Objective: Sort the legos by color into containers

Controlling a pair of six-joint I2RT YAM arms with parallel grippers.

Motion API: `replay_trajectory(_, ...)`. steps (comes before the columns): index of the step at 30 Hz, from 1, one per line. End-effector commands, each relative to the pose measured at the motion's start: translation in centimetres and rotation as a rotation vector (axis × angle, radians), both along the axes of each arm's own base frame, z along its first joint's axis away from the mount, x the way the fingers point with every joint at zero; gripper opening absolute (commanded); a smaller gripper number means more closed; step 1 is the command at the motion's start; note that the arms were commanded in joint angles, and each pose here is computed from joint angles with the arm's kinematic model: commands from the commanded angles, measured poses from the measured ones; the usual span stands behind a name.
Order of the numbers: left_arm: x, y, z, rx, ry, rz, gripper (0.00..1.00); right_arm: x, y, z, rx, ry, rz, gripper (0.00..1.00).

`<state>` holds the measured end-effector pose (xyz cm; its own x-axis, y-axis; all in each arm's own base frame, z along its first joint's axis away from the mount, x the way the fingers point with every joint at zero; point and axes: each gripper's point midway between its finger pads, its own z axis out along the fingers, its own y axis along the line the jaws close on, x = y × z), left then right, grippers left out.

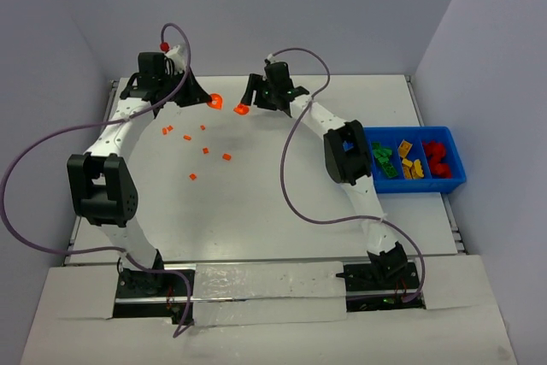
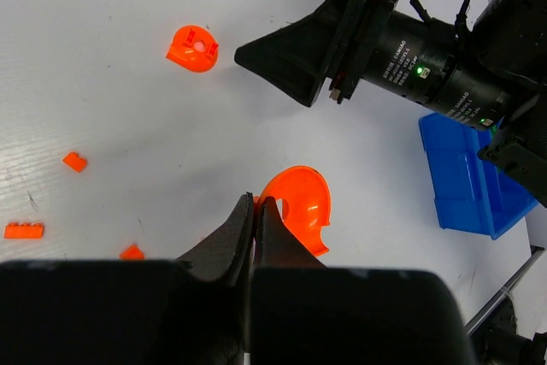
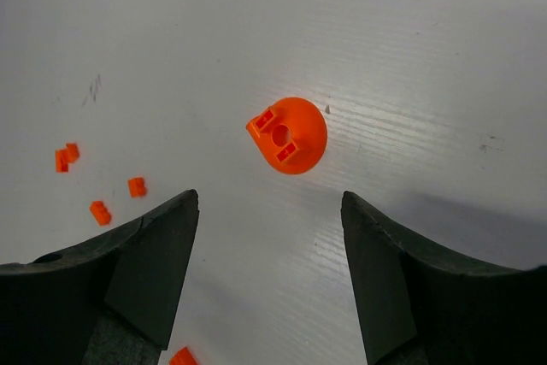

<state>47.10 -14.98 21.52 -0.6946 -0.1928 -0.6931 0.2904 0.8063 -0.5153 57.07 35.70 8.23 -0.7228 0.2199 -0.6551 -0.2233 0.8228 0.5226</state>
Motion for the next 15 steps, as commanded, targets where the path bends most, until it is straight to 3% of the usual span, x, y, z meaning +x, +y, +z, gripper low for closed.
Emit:
replay_trajectory(1,-0.2,-0.2,0.8,-0.022,-0.026,-0.023,0.00,1.4,2.1,1.8,0.162,-0.020,-0.047,0.73)
replay_trajectory(5,-0.8,-0.6,-0.3,-0.044,-0.008,-0.034,0.00,-2.6,4.8,2.5,0.392,0.133,0.132,0.74)
replay_trajectory(8,-0.8,-0.2,-2.0,-0.018,0.032,-0.033,0.00,-5.5,6.1,7.5,0.642,0.147,0.296,0.81)
replay_trajectory(15,0.3,1.9,-3.6,-0.001,0.071,0.029,0.00,-11.1,4.5,12.8,0.831,0.107,0.492,0.82)
